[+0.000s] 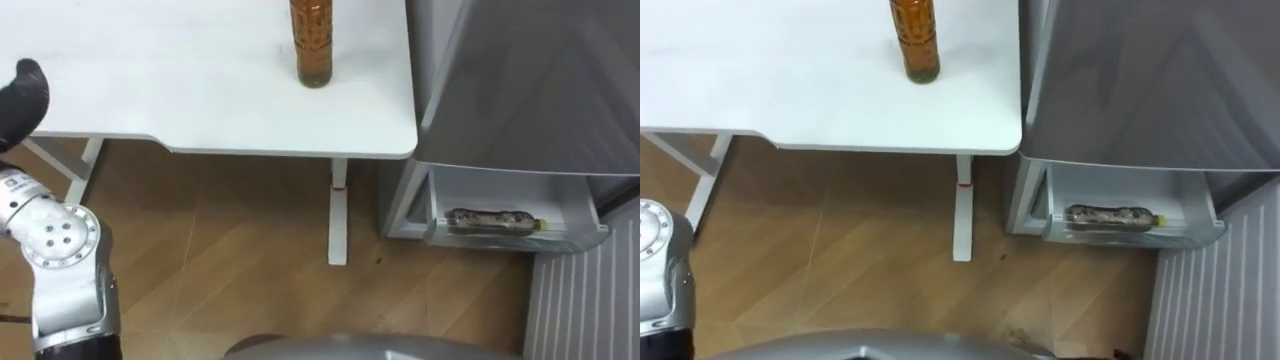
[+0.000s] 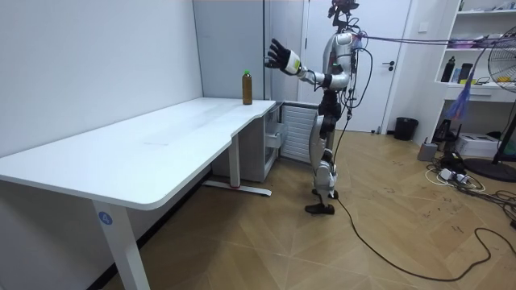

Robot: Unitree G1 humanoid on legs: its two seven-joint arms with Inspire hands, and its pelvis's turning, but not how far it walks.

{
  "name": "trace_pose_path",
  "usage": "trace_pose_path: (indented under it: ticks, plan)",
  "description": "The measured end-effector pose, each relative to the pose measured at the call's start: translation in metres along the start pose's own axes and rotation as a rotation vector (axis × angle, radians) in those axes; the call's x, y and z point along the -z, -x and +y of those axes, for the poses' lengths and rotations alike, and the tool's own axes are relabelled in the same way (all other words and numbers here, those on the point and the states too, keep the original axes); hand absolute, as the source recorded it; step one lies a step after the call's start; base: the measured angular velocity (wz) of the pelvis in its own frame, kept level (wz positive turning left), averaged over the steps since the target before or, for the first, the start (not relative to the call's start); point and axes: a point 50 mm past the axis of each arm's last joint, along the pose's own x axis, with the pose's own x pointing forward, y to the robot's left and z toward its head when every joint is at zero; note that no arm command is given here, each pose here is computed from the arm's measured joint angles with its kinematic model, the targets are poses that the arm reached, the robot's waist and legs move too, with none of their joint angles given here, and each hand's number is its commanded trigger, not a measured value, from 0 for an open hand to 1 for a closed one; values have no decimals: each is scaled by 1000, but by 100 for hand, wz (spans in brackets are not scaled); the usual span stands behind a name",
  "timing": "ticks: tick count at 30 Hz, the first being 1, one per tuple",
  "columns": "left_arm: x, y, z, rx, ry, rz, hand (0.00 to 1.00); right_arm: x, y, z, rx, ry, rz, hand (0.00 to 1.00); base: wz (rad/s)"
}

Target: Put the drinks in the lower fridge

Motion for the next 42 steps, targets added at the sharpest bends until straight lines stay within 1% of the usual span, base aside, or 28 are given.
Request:
trace_pose_path:
  ticks: [3, 7, 10, 14, 15, 18, 20, 23, 26, 29, 35, 39, 42]
  plan:
    - [-4, 1, -5, 59, 3, -35, 0, 0, 0, -2, -5, 31, -6, 0, -1]
    - [-5, 5, -14, 154, 15, -29, 0, -1, 0, -5, 2, 42, -11, 0, -1]
    - [-5, 10, -24, 260, 40, -14, 0, 1, 0, -5, 3, 61, -3, 0, 0]
    - [-4, 22, -42, 431, 142, 53, 0, -2, -1, -3, 1, 92, 6, 0, 0]
    - [-5, 23, -45, 457, 187, 78, 0, -2, 0, -3, 2, 98, 8, 0, -4]
    - [-2, 24, -51, 508, 261, 131, 0, -1, 0, -4, 9, 120, 16, 0, -11]
    - [5, 24, -53, 528, 291, 181, 0, -1, -1, -3, 8, 161, 24, 0, -12]
    - [18, 25, -59, 557, 270, 248, 0, -3, -1, -2, 5, 223, 33, 0, -9]
    - [25, 26, -69, 606, 253, 283, 0, 0, -1, -3, 18, 233, 47, 0, -11]
    - [27, 23, -75, 647, 257, 299, 0, 2, 0, -4, 29, 231, 69, 0, -12]
    - [41, 22, -78, 672, 226, 362, 0, 9, 0, -6, 33, 277, 103, 0, -13]
    - [47, 19, -80, 652, 282, 431, 0, 14, 1, -6, 34, 274, 135, 0, -11]
    - [51, 18, -82, 647, 292, 463, 0, 20, 2, -7, 30, 288, 159, 0, -6]
